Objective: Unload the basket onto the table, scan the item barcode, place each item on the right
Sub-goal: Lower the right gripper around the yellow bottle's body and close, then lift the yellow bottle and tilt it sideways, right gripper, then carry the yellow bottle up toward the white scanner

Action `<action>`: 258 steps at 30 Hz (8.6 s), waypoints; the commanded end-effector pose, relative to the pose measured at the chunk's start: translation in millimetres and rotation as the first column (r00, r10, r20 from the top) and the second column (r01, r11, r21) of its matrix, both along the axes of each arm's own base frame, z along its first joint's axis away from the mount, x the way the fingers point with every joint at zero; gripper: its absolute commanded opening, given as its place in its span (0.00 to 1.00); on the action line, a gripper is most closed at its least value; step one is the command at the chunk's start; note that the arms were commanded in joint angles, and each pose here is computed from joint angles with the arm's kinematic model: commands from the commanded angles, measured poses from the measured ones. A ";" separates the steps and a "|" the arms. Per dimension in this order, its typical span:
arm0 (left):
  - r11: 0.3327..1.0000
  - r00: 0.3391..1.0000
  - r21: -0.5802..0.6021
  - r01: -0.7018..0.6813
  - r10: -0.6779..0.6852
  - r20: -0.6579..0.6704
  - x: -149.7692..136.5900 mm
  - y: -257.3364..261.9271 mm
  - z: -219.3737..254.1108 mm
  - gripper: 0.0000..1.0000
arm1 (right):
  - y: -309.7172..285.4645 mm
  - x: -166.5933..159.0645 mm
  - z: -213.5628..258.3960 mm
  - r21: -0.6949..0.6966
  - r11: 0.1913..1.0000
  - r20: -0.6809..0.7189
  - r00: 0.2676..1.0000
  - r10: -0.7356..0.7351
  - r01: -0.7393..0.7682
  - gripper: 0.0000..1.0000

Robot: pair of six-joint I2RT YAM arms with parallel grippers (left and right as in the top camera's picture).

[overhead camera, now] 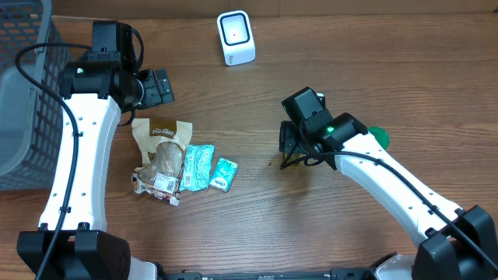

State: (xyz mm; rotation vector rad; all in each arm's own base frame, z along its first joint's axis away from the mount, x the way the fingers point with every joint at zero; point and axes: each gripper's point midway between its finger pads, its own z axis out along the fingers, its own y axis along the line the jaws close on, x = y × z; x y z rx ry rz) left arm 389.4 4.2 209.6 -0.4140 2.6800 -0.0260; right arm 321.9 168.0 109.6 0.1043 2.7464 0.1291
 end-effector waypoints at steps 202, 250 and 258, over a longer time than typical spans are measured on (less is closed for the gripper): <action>1.000 1.000 0.015 0.007 -0.008 0.022 2.4 2.4 7.1 1.00 | 16.8 -88.7 161.1 0.647 0.610 0.219 0.878 0.426 -0.457 0.20; 1.000 1.000 0.015 0.007 -0.008 0.022 2.4 2.4 7.1 1.00 | 61.0 22.7 201.4 0.162 0.874 0.140 0.887 0.440 -0.459 0.06; 1.000 1.000 0.015 0.007 -0.008 0.021 2.3 2.4 7.1 0.99 | 96.7 68.6 206.9 -0.081 0.847 0.326 0.790 0.520 -0.525 0.04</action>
